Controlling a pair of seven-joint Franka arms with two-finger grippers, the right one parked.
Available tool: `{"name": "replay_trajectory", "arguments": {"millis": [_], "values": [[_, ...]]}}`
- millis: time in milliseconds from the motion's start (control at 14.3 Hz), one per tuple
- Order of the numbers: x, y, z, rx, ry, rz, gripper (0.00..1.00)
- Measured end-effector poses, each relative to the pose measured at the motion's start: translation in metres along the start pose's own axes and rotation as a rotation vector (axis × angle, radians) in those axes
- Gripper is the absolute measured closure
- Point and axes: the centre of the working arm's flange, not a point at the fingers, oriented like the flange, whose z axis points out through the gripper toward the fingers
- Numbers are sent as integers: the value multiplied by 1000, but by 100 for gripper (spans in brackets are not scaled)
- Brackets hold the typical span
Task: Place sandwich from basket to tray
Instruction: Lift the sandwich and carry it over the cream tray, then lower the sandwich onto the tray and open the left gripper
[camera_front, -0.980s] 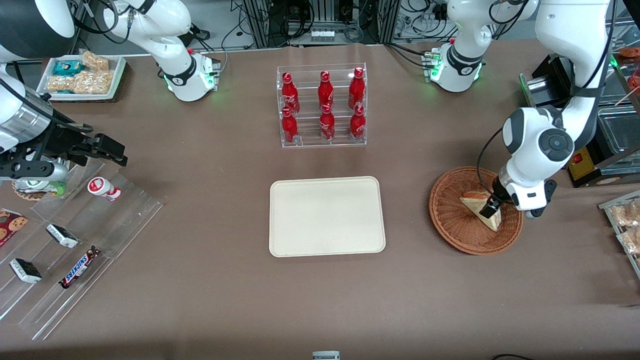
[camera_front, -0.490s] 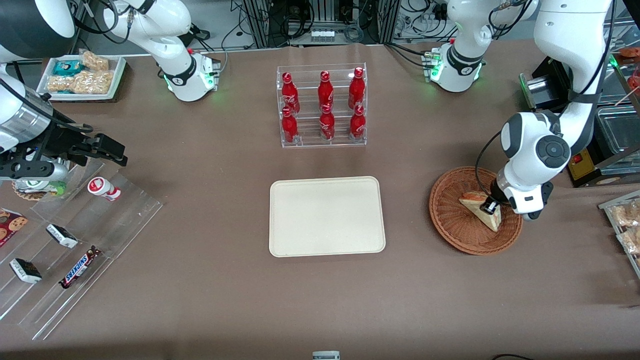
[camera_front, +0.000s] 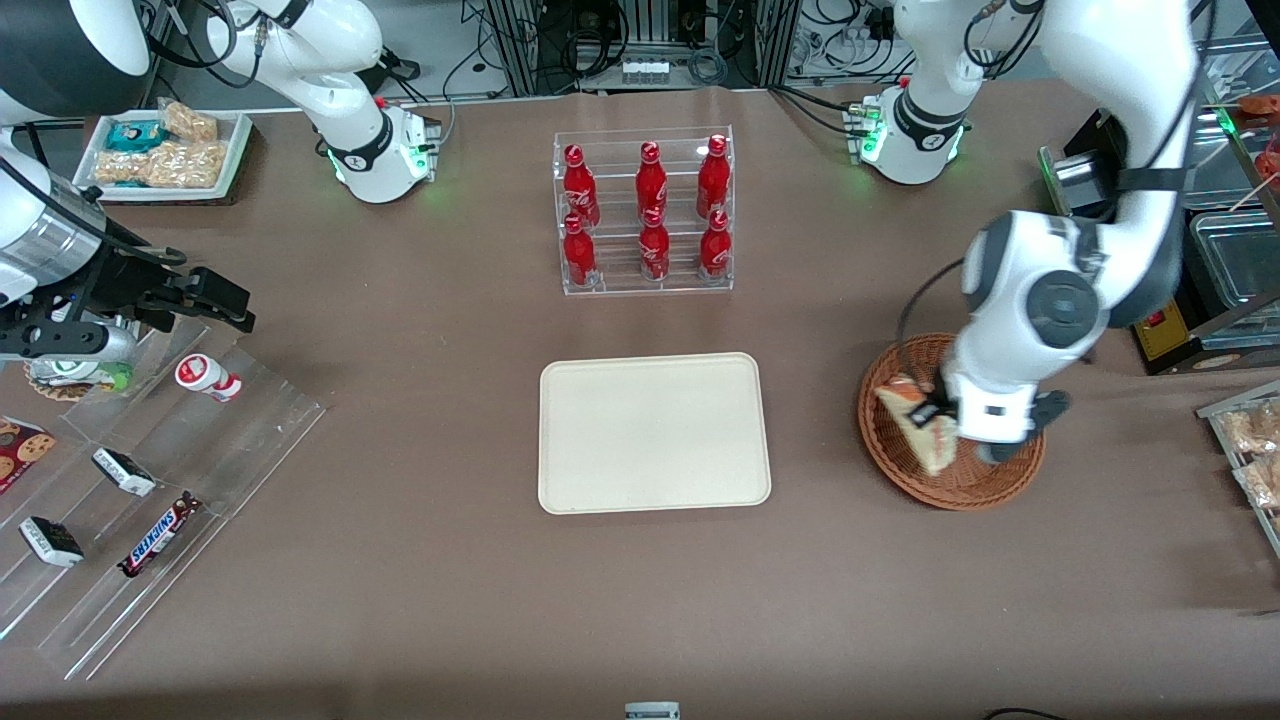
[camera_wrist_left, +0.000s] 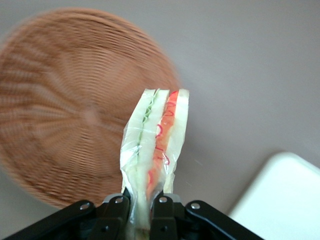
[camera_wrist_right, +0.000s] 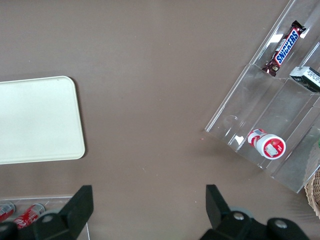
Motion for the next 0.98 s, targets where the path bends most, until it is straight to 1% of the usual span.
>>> {"name": "replay_trajectory", "arguments": {"millis": [210,420,630,700,770,910,980], "values": [[-58,89,14,-41,7,177,85],[-116,171,41,-72,0,307,85],[-160,225,65,-126,12,372,85],[-174,237,73,-133,23,379,85],[-188,246,82,-123,43,382,85],[-209,256,96,-92,91,382,85],[-215,257,101,-82,104,383,85]]}}
